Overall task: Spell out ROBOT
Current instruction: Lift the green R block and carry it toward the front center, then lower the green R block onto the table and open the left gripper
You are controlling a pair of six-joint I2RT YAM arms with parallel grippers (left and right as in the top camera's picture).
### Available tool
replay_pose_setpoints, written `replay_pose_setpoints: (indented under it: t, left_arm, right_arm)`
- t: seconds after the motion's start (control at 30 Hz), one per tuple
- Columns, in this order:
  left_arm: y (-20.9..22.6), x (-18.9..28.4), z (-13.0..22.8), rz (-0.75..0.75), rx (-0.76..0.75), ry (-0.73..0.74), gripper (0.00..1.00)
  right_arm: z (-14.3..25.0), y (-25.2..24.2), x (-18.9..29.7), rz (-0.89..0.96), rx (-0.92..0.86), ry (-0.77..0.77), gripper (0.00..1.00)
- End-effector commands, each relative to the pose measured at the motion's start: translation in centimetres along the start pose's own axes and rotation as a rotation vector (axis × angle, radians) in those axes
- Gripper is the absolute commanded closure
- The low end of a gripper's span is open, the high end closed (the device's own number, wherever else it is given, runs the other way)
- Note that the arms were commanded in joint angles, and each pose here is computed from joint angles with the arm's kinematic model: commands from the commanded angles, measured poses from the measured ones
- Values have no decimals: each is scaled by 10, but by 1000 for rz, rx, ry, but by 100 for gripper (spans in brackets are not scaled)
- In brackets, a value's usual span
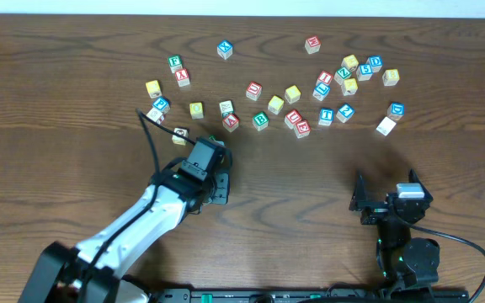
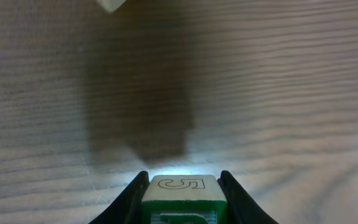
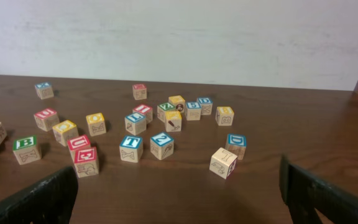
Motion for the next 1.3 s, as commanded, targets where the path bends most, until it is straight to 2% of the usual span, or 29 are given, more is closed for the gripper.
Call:
replay_pose_setpoints:
  t: [0.0,0.17,0.33,1.27]
  left_arm:
    - [10,-12,1,-83,57,-2,92]
    - [8,-16,-7,-74,51,-37,92]
    - [15,-15,-13,-133,49,-80,93]
    - [20,-29,-12,-174,-5,-65,93]
  right_arm:
    - [1,-1,0,6,-10,3,1]
    - [1,-1,0,6,-10,3,1]
    - [1,-1,0,6,-10,3,1]
    - [1,-1,0,6,-10,3,1]
Point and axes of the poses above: each gripper's point midway between its finger pads, its own x axis back along the fingers, its own y axis along the line the jaws close on, z = x × y, the point moved 5 cm from there along x, back along the fingers, and after that the axes turned 2 degrees about -x, right-handed, at the moved point
